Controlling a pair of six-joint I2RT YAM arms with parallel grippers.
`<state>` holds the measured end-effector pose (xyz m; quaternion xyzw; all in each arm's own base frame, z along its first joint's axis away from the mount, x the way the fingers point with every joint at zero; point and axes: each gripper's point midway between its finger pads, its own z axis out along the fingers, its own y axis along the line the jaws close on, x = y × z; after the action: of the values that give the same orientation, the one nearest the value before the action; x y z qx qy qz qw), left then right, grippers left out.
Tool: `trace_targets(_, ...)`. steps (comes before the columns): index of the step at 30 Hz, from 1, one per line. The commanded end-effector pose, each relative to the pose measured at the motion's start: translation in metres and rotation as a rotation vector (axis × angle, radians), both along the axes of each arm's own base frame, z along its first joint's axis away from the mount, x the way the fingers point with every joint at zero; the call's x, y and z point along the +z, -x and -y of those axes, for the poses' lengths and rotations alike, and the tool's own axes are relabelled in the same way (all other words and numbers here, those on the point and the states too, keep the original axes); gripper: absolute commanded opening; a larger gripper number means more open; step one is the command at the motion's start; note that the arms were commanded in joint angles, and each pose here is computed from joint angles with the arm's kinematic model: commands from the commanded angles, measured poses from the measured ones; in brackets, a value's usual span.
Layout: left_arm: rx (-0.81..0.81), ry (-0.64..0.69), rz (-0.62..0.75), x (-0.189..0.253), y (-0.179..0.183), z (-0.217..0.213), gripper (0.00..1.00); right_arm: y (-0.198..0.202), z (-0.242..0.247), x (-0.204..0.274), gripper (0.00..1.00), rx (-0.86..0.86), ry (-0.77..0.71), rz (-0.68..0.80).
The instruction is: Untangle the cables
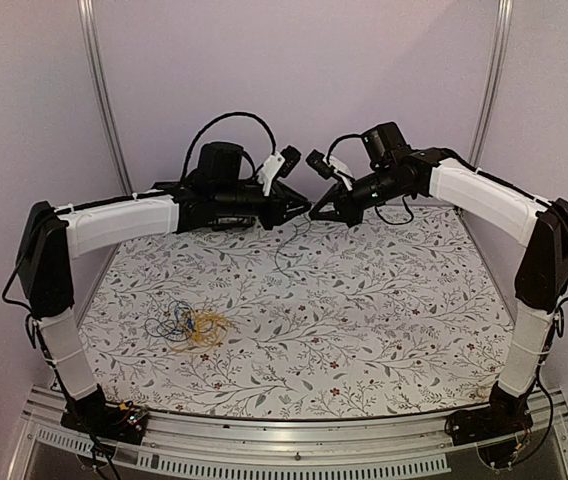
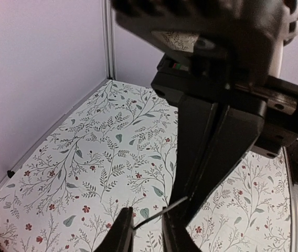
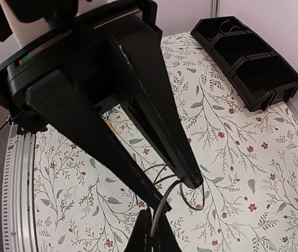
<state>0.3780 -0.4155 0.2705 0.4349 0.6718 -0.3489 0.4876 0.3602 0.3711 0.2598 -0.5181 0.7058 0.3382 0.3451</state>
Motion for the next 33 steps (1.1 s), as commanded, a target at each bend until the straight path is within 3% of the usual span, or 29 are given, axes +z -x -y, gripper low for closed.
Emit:
trace_targets(1,0.002,-0.009,0.026,0.003,-0.006,0.002,0.17,-0.005,-0.001,0.007,0.00,-0.011,-0.009,0.020)
trace_targets(9,0.032,-0.019,0.046,0.000,-0.014,-0.003,0.00,-0.006,-0.001,0.005,0.00,-0.014,-0.003,0.019)
trace_targets(11,0.084,-0.024,0.054,-0.001,-0.025,-0.009,0.00,-0.007,0.000,0.003,0.18,-0.022,0.005,0.020)
trace_targets(13,0.149,-0.026,0.058,0.000,-0.040,-0.020,0.00,-0.011,0.003,0.001,0.42,-0.045,0.021,0.036)
trace_targets(15,0.223,-0.024,0.062,0.003,-0.057,-0.034,0.00,-0.014,0.008,-0.002,0.55,-0.075,0.044,0.052)
trace_targets(26,0.772,-0.068,0.079,0.011,-0.166,-0.163,0.00,-0.001,0.029,-0.025,0.57,-0.095,0.116,0.026)
trace_targets(33,1.051,-0.001,0.093,0.030,-0.220,-0.255,0.00,0.010,0.037,-0.040,0.57,-0.089,0.148,-0.011)
